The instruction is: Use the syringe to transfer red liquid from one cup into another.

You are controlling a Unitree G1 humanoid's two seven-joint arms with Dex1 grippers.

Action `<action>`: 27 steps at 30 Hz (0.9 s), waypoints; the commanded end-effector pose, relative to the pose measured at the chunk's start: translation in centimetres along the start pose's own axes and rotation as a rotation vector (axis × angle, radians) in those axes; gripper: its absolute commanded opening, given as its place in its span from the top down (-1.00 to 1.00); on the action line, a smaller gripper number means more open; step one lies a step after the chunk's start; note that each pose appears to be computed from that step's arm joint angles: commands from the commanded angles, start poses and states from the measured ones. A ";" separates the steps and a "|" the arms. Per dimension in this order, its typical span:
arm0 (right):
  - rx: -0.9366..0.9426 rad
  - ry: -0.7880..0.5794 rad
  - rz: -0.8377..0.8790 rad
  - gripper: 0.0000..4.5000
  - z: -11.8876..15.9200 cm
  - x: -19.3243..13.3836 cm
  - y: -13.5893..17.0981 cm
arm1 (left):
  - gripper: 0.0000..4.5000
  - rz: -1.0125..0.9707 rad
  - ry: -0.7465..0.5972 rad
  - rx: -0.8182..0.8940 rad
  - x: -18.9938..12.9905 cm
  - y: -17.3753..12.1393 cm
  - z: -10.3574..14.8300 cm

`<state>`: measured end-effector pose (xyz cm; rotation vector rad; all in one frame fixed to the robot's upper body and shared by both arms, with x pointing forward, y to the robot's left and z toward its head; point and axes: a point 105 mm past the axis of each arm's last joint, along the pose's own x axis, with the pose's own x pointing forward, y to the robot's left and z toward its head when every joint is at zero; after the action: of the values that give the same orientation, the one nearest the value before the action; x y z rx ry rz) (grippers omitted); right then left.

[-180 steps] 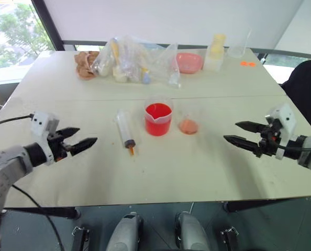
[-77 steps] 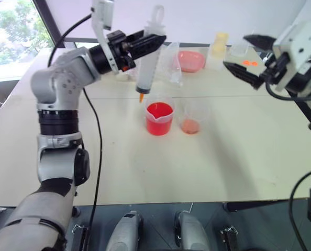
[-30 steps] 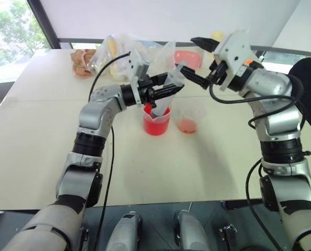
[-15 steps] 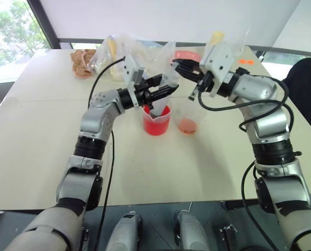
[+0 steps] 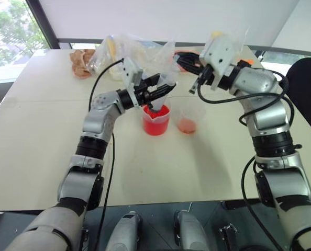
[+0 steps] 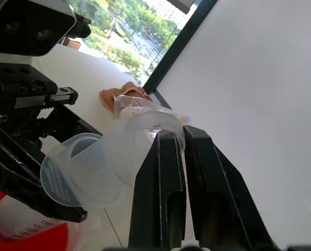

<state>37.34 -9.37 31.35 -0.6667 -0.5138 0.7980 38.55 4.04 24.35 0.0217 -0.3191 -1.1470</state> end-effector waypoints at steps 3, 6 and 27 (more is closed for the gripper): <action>-0.109 -0.109 -0.233 0.99 4.5 -2.5 -5.8 | 0.17 0.006 0.072 -0.041 -0.6 0.0 -2.2; -0.094 -0.096 -0.205 0.99 4.0 -2.4 -5.1 | 0.17 0.016 0.055 -0.041 -0.4 0.3 -1.7; 0.138 0.136 -0.234 -0.54 0.9 -11.3 -3.4 | 0.17 0.137 -0.211 -0.033 0.6 3.4 7.2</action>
<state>32.46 -18.94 30.94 -0.4933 -0.3465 0.6056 40.88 5.93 27.82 -0.1459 -0.3501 -1.0033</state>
